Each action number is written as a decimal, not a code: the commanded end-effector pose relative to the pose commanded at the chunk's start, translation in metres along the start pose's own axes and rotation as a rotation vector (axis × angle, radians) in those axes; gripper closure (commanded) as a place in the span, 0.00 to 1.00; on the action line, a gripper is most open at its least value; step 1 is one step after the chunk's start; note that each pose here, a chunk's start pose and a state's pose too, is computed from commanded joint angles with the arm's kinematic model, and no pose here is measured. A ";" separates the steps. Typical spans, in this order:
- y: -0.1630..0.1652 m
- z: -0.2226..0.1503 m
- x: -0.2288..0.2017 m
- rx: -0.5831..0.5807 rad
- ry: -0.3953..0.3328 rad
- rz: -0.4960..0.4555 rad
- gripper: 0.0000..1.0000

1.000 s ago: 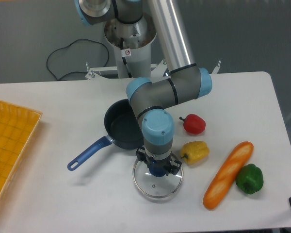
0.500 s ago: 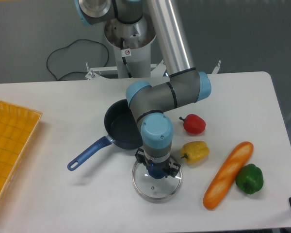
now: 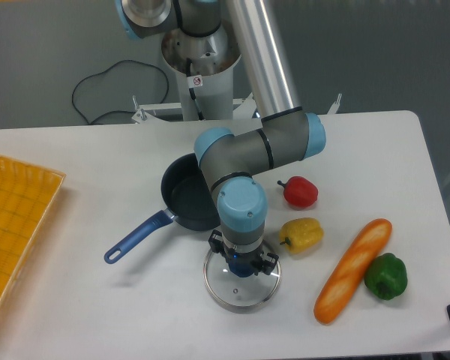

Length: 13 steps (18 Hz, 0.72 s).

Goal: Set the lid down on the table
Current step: 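Set the glass lid flat on the table and hold it there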

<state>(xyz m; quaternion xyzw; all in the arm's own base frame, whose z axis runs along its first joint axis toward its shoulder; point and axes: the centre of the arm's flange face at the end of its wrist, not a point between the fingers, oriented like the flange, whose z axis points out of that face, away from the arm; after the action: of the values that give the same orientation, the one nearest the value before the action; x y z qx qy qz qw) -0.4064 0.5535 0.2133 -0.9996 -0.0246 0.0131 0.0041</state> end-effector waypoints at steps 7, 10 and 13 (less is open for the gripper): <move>0.000 0.003 0.000 -0.003 0.003 0.000 0.45; 0.000 0.003 0.000 -0.003 0.003 0.000 0.45; 0.000 0.003 0.000 -0.003 0.003 0.000 0.44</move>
<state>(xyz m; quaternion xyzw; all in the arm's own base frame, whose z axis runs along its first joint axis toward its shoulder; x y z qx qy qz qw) -0.4065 0.5537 0.2102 -0.9996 -0.0246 0.0114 0.0025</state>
